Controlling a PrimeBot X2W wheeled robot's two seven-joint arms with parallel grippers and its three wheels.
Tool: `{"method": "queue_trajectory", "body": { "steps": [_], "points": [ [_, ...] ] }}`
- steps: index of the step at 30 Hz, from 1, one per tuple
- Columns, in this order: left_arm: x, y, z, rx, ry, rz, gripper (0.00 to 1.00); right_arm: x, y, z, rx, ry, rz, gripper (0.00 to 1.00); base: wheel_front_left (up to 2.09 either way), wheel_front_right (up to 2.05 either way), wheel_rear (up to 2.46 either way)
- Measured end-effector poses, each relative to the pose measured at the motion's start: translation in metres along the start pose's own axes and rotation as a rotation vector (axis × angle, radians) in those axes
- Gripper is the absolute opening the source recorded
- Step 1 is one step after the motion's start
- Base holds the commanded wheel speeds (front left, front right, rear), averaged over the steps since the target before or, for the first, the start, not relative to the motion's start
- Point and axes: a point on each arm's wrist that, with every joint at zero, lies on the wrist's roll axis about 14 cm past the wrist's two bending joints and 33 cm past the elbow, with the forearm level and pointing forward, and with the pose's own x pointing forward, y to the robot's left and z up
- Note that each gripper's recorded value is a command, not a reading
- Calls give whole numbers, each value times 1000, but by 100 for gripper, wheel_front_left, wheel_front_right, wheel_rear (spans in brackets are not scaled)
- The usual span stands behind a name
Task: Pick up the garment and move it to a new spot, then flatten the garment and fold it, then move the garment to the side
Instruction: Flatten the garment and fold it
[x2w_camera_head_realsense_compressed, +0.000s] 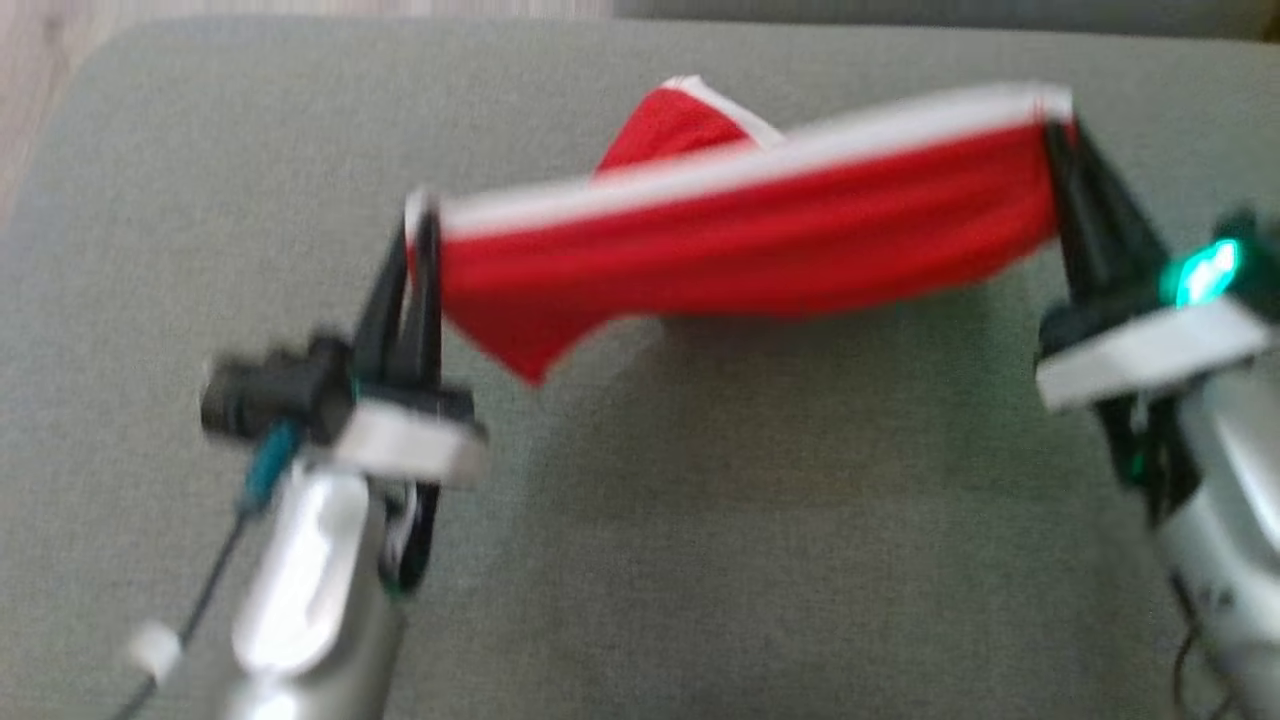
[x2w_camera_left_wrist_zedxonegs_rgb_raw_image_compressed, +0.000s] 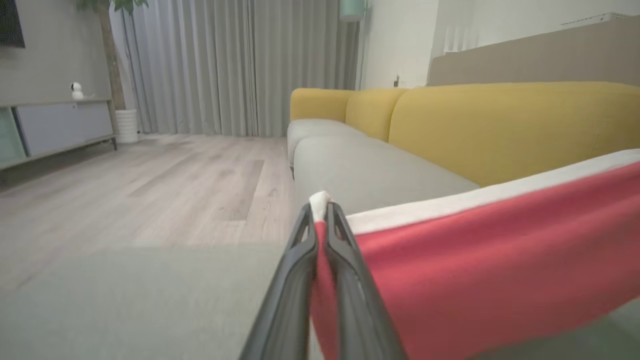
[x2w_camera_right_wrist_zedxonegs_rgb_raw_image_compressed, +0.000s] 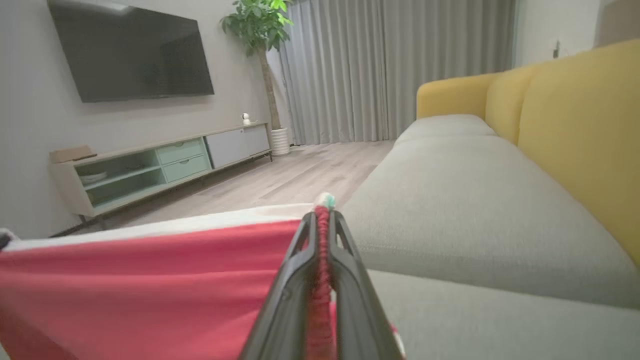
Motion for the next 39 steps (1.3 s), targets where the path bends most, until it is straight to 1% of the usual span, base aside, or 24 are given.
{"method": "queue_trajectory", "body": {
  "steps": [3, 7, 11, 15, 19, 22, 24, 29, 30, 31, 32, 34, 36, 39],
  "points": [
    [-27, -3, -17, -39, 44, 26, 0, -29, 4, -10, 79, 7, -55, 0, 0, 0, 0],
    [-55, -11, -27, -59, 77, 20, 0, -69, 14, -25, 148, 34, -109, 0, 0, 0, 0],
    [-85, -11, -38, -82, 110, 44, 0, -103, 24, -33, 209, 47, -160, 0, 0, 0, 0],
    [-106, -21, -48, -100, 143, 22, 0, -125, 28, -34, 237, 43, -199, 0, 0, 0, 0],
    [-110, -29, -48, -98, 144, -3, 0, -142, 27, -39, 245, 59, -226, 0, 0, 0, 0],
    [-102, -33, -45, -85, 135, -29, 0, -145, 23, -43, 257, 67, -246, 0, 0, 0, 0],
    [-88, -36, -41, -73, 121, -57, 0, -144, 19, -46, 270, 71, -260, 0, 0, 0, 0],
    [-21, -49, -16, -19, 47, -162, 0, -120, -1, -43, 319, 31, -302, 0, 0, 0, 0],
    [-7, -56, -13, 2, 42, -204, 0, -115, -5, -42, 325, 25, -308, 0, 0, 0, 0],
    [-7, -56, -13, 2, 42, -204, 0, -115, -5, -42, 325, 25, -308, 0, 0, 0, 0],
    [6, -62, -12, 26, 43, -246, 0, -109, -11, -42, 334, 18, -318, 0, 0, 0, 0],
    [29, -71, -14, 9, 56, -292, 0, -101, -22, -45, 349, 16, -340, 0, 0, 0, 0],
    [48, -82, -23, 32, 106, -356, 0, -95, -32, -51, 365, 24, -361, 0, 0, 0, 0],
    [75, -86, -33, 17, 146, -388, 0, -86, -38, -64, 389, 53, -372, 0, 0, 0, 0]
  ]
}}
